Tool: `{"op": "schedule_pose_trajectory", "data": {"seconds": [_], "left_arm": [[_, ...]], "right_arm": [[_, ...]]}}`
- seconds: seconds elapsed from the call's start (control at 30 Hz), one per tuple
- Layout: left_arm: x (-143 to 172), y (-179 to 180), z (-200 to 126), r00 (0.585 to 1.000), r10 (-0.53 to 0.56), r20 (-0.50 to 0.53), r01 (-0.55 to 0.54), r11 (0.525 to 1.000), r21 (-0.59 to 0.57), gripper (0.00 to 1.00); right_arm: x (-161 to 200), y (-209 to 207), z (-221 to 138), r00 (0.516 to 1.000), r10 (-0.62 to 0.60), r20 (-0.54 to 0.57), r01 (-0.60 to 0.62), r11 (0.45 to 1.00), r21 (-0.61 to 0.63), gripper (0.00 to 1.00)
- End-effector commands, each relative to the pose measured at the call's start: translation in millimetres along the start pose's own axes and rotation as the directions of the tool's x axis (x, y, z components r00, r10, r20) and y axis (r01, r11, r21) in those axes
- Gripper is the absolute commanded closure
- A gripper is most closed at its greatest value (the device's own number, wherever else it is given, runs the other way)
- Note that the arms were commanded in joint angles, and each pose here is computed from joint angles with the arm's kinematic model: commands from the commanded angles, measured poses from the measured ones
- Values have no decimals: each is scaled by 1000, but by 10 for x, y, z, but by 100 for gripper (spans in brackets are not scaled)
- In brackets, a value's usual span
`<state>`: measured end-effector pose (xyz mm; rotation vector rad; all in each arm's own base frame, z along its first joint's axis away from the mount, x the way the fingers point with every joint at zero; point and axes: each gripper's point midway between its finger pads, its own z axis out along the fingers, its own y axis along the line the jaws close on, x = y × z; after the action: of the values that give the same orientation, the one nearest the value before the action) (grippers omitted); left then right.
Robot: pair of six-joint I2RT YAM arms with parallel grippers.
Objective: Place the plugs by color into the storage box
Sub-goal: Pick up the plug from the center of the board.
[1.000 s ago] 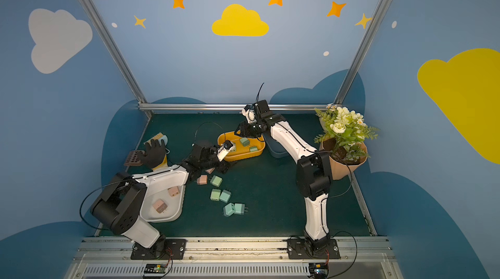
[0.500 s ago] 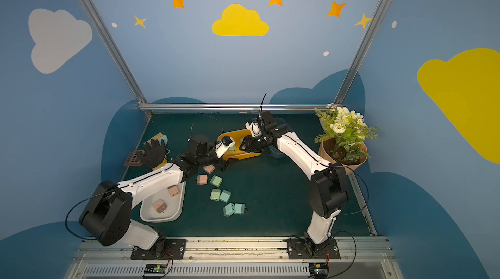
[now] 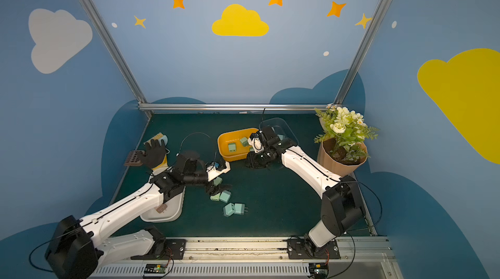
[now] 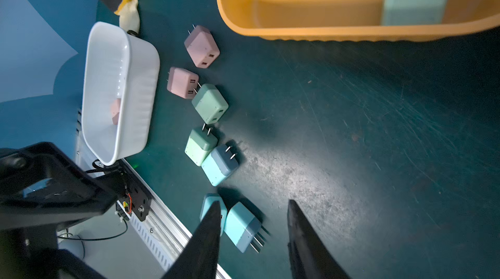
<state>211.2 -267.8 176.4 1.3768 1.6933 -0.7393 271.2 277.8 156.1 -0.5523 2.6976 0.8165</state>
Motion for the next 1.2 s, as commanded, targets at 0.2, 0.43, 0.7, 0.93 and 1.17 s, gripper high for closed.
{"op": "schedule_pose_trajectory", "data": {"seconds": [0.2,0.43,0.7,0.93,1.17], "left_arm": [[400,-687,-99,995,93,-47,-82,978,191,25],[678,-844,-124,975,163,-149,-130,969,211,25],[964,-1053,-271,942,265,-205,-205,940,273,23],[1241,-946,-343,909,294,-295,-248,951,184,21],[1303,-874,-357,902,306,-304,-279,952,130,20]], "right_arm": [[621,325,64,964,-259,-55,256,965,-50,54],[1017,533,219,878,-475,-54,470,879,-83,49],[1365,812,487,638,-769,-41,752,634,-182,42],[1349,874,651,552,-833,-12,816,544,-199,39],[1382,887,793,487,-873,1,850,474,-229,38]]}}
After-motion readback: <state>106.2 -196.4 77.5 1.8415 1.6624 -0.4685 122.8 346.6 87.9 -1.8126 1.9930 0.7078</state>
